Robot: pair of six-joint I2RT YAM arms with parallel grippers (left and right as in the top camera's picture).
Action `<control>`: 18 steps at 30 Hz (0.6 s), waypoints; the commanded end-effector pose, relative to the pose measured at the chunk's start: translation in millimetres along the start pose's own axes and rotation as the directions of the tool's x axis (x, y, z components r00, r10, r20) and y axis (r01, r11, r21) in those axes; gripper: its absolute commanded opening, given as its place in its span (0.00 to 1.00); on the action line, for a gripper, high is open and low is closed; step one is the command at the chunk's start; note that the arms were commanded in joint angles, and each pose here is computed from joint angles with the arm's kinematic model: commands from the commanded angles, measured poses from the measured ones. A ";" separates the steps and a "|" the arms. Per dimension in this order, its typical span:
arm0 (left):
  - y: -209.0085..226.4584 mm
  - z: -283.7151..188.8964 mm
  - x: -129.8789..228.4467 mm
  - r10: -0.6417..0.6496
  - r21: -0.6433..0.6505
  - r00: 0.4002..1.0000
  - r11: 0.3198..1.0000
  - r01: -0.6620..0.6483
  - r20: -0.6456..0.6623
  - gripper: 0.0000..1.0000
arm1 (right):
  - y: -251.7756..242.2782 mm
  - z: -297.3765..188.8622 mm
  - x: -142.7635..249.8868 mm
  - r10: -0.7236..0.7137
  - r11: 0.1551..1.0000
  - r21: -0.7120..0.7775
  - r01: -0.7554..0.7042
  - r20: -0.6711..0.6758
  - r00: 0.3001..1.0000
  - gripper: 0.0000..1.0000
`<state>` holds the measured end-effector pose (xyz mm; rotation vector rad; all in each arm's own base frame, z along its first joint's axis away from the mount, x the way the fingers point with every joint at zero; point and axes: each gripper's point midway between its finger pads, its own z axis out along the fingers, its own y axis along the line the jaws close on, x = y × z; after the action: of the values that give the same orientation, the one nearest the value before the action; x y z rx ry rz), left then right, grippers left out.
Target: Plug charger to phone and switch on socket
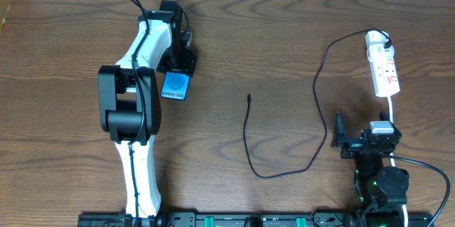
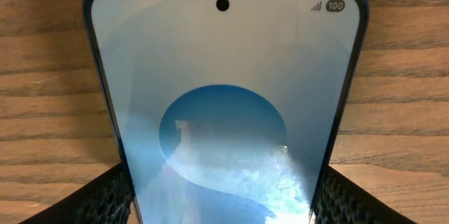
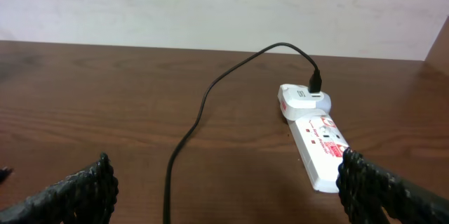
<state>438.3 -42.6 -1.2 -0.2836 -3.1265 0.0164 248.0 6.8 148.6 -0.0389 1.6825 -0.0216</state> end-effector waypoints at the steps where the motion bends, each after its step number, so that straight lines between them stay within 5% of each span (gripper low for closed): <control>1: 1.0 13.1 13.9 0.002 -0.001 0.999 1.000 -0.002 -0.052 0.38 | 0.8 0.2 1.9 -0.009 1.000 -0.003 0.009 -0.006 1.000 0.99; 7: 1.0 13.1 13.8 0.002 -0.001 0.999 1.000 -0.002 -0.052 0.08 | 0.8 0.2 1.9 -0.009 1.000 -0.003 0.009 -0.006 1.000 0.99; 18: 1.0 13.1 13.8 0.002 -0.001 0.999 1.000 -0.002 -0.052 0.08 | 0.8 0.2 1.9 -0.009 1.000 -0.003 0.009 -0.006 1.000 0.99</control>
<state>438.4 -42.7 -1.2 -0.2843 -3.1269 0.0170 248.0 6.8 148.6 -0.0389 1.6825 -0.0216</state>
